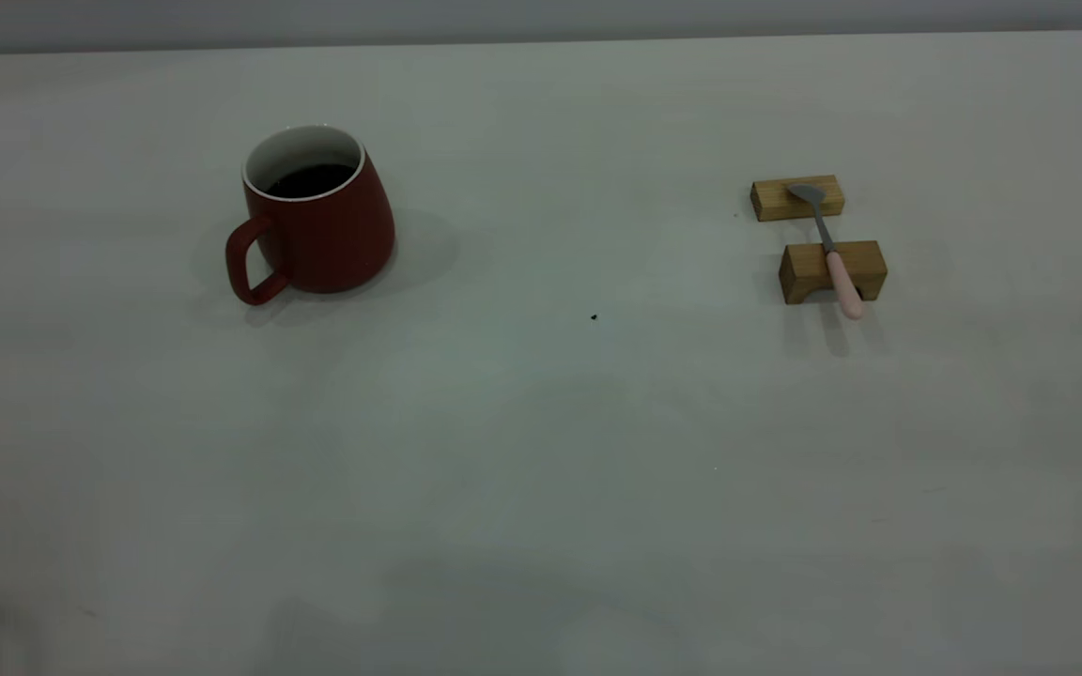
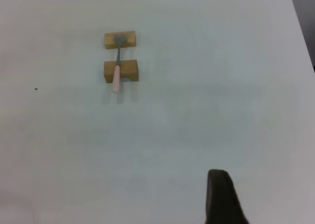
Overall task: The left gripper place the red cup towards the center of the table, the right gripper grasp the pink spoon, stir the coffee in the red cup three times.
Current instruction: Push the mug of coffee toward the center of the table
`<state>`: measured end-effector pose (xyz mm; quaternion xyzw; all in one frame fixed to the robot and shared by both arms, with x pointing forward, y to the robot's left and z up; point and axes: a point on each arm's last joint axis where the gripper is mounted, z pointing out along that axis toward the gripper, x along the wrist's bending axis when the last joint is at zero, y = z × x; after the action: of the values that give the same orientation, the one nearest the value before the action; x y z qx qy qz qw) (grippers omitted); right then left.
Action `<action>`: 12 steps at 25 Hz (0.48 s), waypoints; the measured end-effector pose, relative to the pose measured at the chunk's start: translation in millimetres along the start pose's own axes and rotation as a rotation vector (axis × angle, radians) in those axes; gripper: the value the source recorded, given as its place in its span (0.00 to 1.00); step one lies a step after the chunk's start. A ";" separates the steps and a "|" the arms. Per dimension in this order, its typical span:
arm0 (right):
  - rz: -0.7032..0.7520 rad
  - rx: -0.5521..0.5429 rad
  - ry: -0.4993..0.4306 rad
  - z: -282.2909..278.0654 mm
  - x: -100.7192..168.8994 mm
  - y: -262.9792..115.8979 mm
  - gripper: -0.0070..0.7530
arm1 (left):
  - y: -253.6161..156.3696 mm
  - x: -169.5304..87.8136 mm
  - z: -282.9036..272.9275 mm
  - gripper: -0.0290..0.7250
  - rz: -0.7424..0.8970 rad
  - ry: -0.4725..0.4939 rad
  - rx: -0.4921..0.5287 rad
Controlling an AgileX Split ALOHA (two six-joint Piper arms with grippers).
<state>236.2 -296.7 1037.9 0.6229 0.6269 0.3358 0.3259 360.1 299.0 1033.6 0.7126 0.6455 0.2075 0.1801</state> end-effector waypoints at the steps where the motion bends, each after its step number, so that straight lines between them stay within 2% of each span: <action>1: 0.000 0.000 0.000 0.0 0.0 0.0 0.65 | 10.0 0.9 6.8 0.82 0.012 0.005 0.003; 4: 0.000 0.000 0.000 0.0 0.0 0.0 0.65 | 39.7 2.4 30.1 0.82 0.031 0.010 0.016; 9: 0.000 0.000 0.000 0.0 0.0 0.0 0.65 | 92.1 4.3 88.5 0.82 0.060 0.009 0.112; 12: 0.000 0.000 0.000 0.0 0.0 0.0 0.65 | 121.9 7.9 131.9 0.82 0.150 0.032 0.181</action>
<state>236.2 -296.7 1037.9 0.6229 0.6269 0.3358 0.3259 533.4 295.9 986.1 0.7688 0.6094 0.1723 0.0887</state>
